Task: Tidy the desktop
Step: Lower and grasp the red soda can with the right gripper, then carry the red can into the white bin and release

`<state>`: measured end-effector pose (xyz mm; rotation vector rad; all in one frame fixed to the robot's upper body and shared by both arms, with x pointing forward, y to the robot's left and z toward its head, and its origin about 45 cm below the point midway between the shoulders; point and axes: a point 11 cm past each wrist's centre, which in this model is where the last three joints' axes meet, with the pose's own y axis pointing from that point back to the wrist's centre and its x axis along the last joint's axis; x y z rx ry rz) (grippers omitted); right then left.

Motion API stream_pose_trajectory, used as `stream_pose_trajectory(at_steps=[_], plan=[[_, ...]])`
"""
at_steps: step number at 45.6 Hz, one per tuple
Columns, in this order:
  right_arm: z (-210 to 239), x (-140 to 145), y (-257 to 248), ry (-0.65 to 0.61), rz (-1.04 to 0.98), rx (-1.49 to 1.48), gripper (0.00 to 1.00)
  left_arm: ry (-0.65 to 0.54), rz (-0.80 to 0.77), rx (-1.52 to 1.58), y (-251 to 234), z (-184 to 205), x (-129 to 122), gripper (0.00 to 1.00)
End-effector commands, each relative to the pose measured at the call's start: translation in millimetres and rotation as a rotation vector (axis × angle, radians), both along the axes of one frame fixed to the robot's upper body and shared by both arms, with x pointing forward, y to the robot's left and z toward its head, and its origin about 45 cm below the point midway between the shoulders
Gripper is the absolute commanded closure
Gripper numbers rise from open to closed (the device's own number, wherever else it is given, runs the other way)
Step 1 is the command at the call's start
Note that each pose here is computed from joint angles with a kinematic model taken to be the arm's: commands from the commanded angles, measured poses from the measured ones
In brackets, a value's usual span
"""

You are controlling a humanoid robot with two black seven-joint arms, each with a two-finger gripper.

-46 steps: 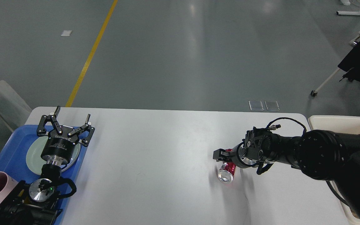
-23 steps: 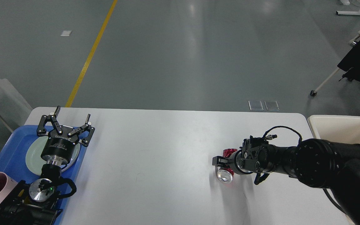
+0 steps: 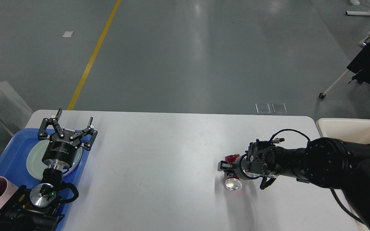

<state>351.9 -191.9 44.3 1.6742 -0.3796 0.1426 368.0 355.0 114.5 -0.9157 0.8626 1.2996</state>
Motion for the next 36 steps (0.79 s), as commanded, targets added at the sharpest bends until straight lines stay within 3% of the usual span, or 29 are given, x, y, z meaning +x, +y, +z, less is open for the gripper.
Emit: stream_pose_trajectory(at_steps=[1, 8, 17, 36], plan=[[10, 0, -4, 0.014, -0.004, -0.002, 1.0, 0.0, 0.001, 0.0, 0, 0, 0, 0.04], [30, 1, -9, 0.042, 0.005, -0.007, 1.0, 0.0, 0.001, 0.0, 0, 0, 0, 0.04], [90, -1, -14, 0.116, 0.056, -0.037, 1.0, 0.0, 0.001, 0.0, 0, 0, 0, 0.04], [280, -11, -40, 0.213, 0.106, -0.17, 1.0, 0.002, 0.0, 0.0, 0, 0, 0, 0.04]])
